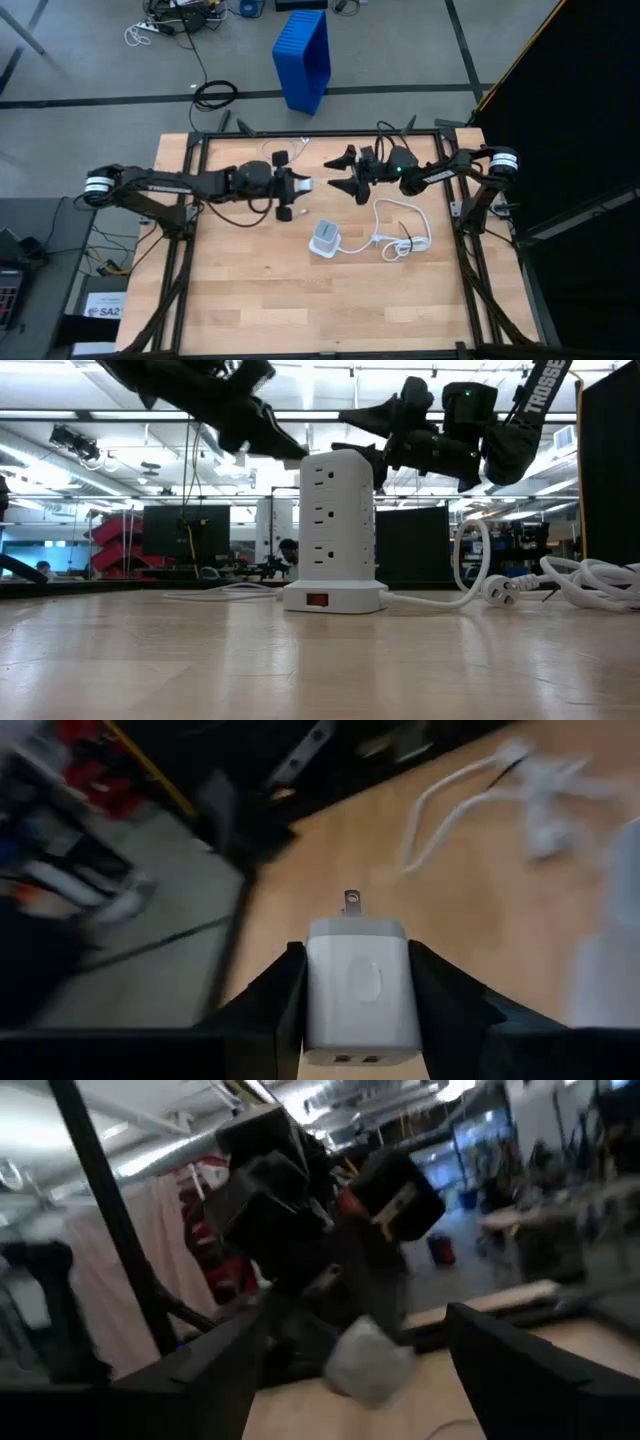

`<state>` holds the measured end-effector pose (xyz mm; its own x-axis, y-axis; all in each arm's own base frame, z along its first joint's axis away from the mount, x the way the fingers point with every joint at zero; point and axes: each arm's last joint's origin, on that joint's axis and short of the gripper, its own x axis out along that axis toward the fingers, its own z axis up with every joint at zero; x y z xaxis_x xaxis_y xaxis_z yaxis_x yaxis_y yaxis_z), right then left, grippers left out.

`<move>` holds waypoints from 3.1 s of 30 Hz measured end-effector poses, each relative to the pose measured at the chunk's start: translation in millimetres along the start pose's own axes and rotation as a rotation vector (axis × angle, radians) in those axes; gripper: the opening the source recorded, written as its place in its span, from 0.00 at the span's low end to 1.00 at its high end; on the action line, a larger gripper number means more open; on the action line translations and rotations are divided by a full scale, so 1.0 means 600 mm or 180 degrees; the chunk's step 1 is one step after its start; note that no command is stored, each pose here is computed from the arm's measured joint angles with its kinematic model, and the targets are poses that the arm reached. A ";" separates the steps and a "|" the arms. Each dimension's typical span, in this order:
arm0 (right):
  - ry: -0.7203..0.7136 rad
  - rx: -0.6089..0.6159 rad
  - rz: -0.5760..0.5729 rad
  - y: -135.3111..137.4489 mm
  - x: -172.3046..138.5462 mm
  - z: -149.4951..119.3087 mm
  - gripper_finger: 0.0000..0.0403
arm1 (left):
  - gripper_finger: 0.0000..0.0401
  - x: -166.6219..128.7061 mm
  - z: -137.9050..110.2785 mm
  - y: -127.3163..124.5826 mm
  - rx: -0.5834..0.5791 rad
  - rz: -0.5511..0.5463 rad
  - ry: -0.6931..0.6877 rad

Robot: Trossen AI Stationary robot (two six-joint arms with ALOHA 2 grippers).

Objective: Plug in charger
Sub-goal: Insert the white charger cable into the white charger adapter

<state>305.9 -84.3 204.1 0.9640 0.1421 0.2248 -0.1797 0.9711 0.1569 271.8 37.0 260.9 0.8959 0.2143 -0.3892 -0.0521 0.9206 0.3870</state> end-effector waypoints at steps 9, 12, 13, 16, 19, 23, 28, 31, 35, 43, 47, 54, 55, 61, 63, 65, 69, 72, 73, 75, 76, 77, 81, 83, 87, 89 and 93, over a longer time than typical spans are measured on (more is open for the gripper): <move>0.1441 -0.0758 -0.0490 0.060 0.071 -0.040 0.61 | 0.31 0.004 -0.009 -0.007 -0.0410 -0.0332 0.0202; 0.1612 -0.0901 -0.0533 0.077 0.094 -0.029 0.60 | 0.31 0.003 0.001 -0.002 -0.0427 -0.0373 0.0280; 0.1591 -0.0924 -0.0527 0.080 0.100 -0.024 0.60 | 0.31 0.003 0.002 -0.001 -0.0424 -0.0378 0.0296; 0.1541 -0.0946 -0.0543 0.083 0.110 -0.013 0.60 | 0.31 0.001 0.010 0.001 -0.0429 -0.0417 0.0275; 0.1424 -0.0978 -0.0596 0.081 0.117 -0.002 0.61 | 0.31 0.000 0.020 0.002 -0.0440 -0.0562 0.0132; 0.1426 -0.0969 -0.0607 0.079 0.117 -0.001 0.61 | 0.31 0.000 0.021 0.002 -0.0441 -0.0627 0.0094; 0.1456 -0.0947 -0.0631 0.079 0.116 -0.002 0.54 | 0.31 0.000 0.021 0.002 -0.0442 -0.0630 0.0091; 0.1518 -0.0940 -0.0648 0.078 0.115 -0.005 0.46 | 0.31 0.000 0.020 0.002 -0.0447 -0.0611 0.0121; 0.1588 -0.0932 -0.0645 0.078 0.113 -0.008 0.38 | 0.31 0.000 0.018 0.001 -0.0450 -0.0622 0.0145; 0.1621 -0.1035 -0.0606 0.078 0.112 -0.009 0.34 | 0.31 0.000 0.019 0.000 -0.0451 -0.0657 0.0129; 0.1629 -0.1055 -0.0597 0.079 0.112 -0.010 0.30 | 0.31 0.000 0.019 0.000 -0.0451 -0.0673 0.0125; 0.1637 -0.1019 -0.0686 0.077 0.111 -0.011 0.26 | 0.52 0.000 0.025 0.003 -0.0448 -0.0609 0.0024; 0.1640 -0.1030 -0.0738 0.076 0.111 -0.011 0.25 | 0.55 0.000 0.025 0.003 -0.0452 -0.0628 0.0017; 0.1616 -0.1020 -0.0782 0.074 0.111 -0.010 0.10 | 0.61 0.000 0.027 0.003 -0.0509 -0.0621 -0.0015; 0.1618 -0.1000 -0.0775 0.073 0.111 -0.010 0.03 | 0.60 0.000 0.027 0.003 -0.0511 -0.0609 -0.0002; 0.1636 -0.0984 -0.0784 0.071 0.110 -0.010 0.01 | 0.59 0.000 0.025 0.002 -0.0510 -0.0620 0.0034; 0.1640 -0.0979 -0.0796 0.070 0.109 -0.007 0.06 | 0.57 -0.011 0.019 0.001 -0.0508 -0.0663 0.0200; 0.1624 -0.0983 -0.0812 0.071 0.103 0.009 0.11 | 0.56 -0.019 0.007 0.000 -0.0490 -0.0697 0.0473; 0.1603 -0.0994 -0.0829 0.071 0.101 0.018 0.12 | 0.56 -0.022 0.001 0.001 -0.0486 -0.0668 0.0584; 0.1578 -0.1011 -0.0859 0.072 0.094 0.037 0.13 | 0.55 -0.028 -0.008 0.006 -0.0504 -0.0536 0.0774; 0.1548 -0.1019 -0.0874 0.074 0.091 0.046 0.14 | 0.55 -0.030 -0.014 0.010 -0.0532 -0.0458 0.0830; 0.1526 -0.1020 -0.0882 0.075 0.088 0.055 0.14 | 0.55 -0.031 -0.022 0.014 -0.0598 -0.0386 0.0870; 0.1501 -0.0998 -0.0922 0.080 0.078 0.078 0.16 | 0.55 -0.032 -0.072 0.027 -0.0960 -0.0189 0.1141; 0.1558 -0.0984 -0.0936 0.080 0.075 0.077 0.16 | 0.56 -0.028 -0.101 0.030 -0.1198 -0.0093 0.1307; 0.1640 -0.0970 -0.0958 0.075 0.074 0.071 0.18 | 0.56 -0.012 -0.138 0.029 -0.1648 -0.0027 0.1524; 0.1652 -0.0967 -0.0979 0.072 0.073 0.071 0.19 | 0.56 -0.003 -0.146 0.027 -0.1773 -0.0020 0.1585; 0.1666 -0.0933 -0.1007 0.070 0.072 0.071 0.23 | 0.56 0.017 -0.156 0.025 -0.1892 0.0001 0.1622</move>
<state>331.4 -45.6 261.3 0.9426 -0.1550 -0.2958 0.1160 0.9825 -0.1454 238.5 83.7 184.5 0.5904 0.2055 -0.7805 -0.4088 0.9100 -0.0695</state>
